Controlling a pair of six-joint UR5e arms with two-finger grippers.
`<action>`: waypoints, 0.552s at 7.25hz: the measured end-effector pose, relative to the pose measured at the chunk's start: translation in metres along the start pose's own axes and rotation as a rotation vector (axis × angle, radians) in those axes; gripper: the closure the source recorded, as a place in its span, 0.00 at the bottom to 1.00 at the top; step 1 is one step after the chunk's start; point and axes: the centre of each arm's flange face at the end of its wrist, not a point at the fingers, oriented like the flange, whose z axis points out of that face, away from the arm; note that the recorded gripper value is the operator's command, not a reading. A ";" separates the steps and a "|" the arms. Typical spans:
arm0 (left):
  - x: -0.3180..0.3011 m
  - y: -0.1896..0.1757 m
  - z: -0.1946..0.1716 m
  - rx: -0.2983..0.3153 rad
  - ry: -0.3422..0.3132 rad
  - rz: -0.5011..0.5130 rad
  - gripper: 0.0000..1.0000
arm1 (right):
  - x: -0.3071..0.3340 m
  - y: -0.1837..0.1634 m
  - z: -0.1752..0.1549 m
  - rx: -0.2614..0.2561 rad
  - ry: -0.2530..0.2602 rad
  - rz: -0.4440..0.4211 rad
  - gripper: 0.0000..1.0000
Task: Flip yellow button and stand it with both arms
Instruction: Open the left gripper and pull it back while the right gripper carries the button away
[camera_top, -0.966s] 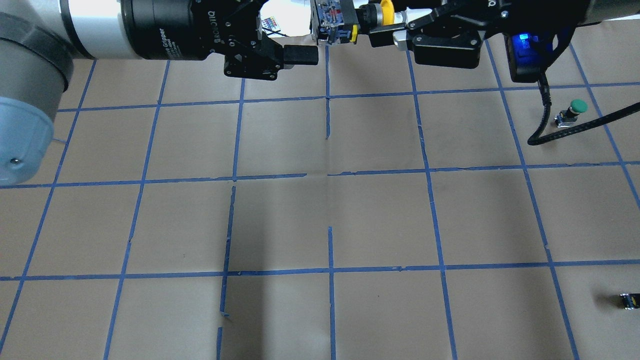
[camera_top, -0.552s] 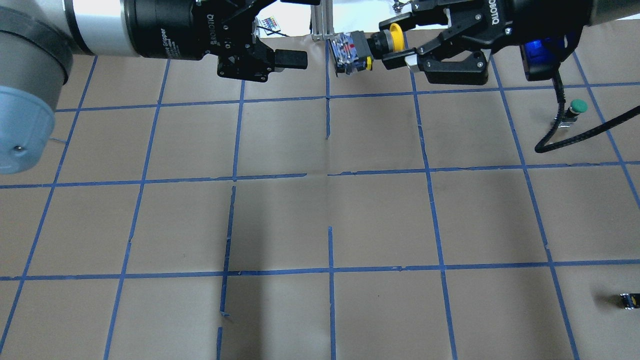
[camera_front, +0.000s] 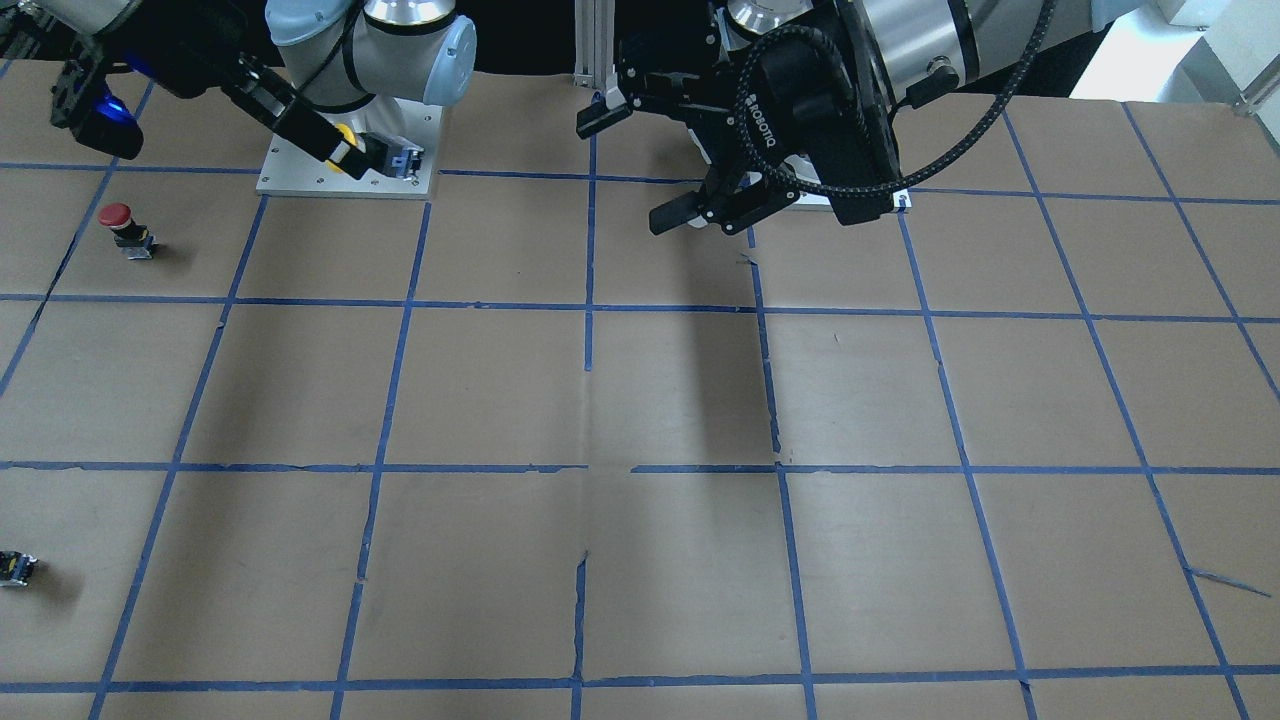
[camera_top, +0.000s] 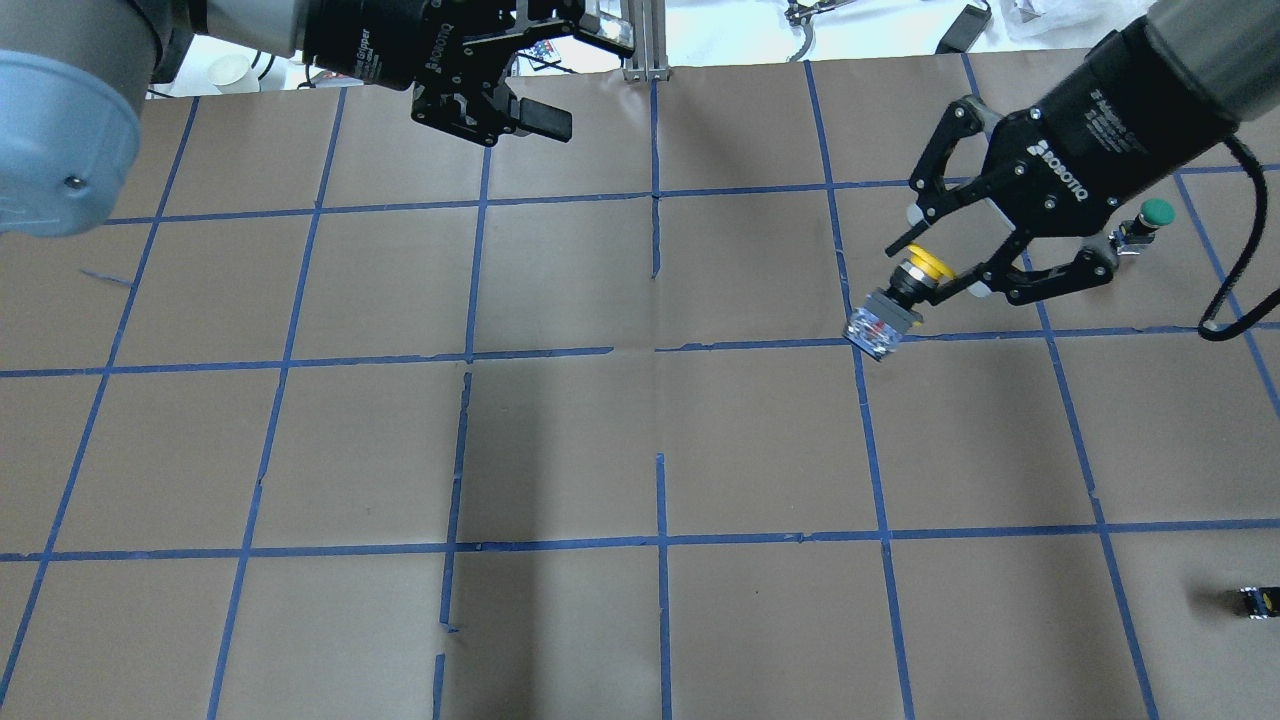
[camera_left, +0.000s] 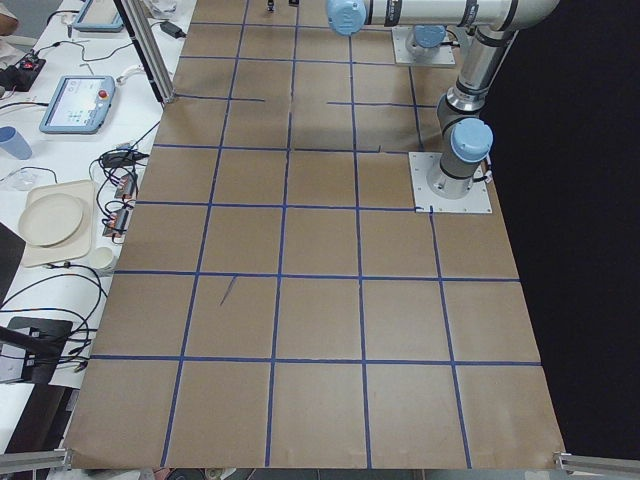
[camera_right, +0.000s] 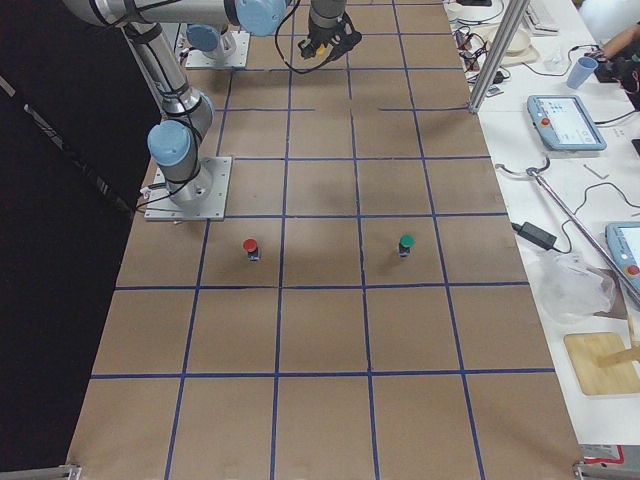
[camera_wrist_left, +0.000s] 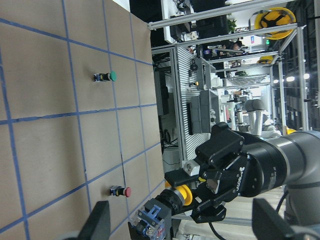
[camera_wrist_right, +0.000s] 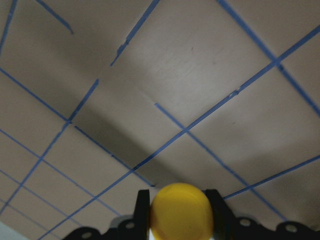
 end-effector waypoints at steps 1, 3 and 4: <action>-0.007 -0.008 0.002 -0.010 -0.149 0.020 0.00 | 0.020 -0.020 -0.005 0.047 0.094 -0.115 0.92; -0.021 -0.006 -0.001 -0.056 -0.518 0.045 0.00 | 0.066 -0.082 -0.011 0.092 0.217 -0.293 0.93; -0.029 0.003 -0.010 -0.101 -0.701 0.042 0.00 | 0.085 -0.112 -0.005 0.132 0.254 -0.380 0.93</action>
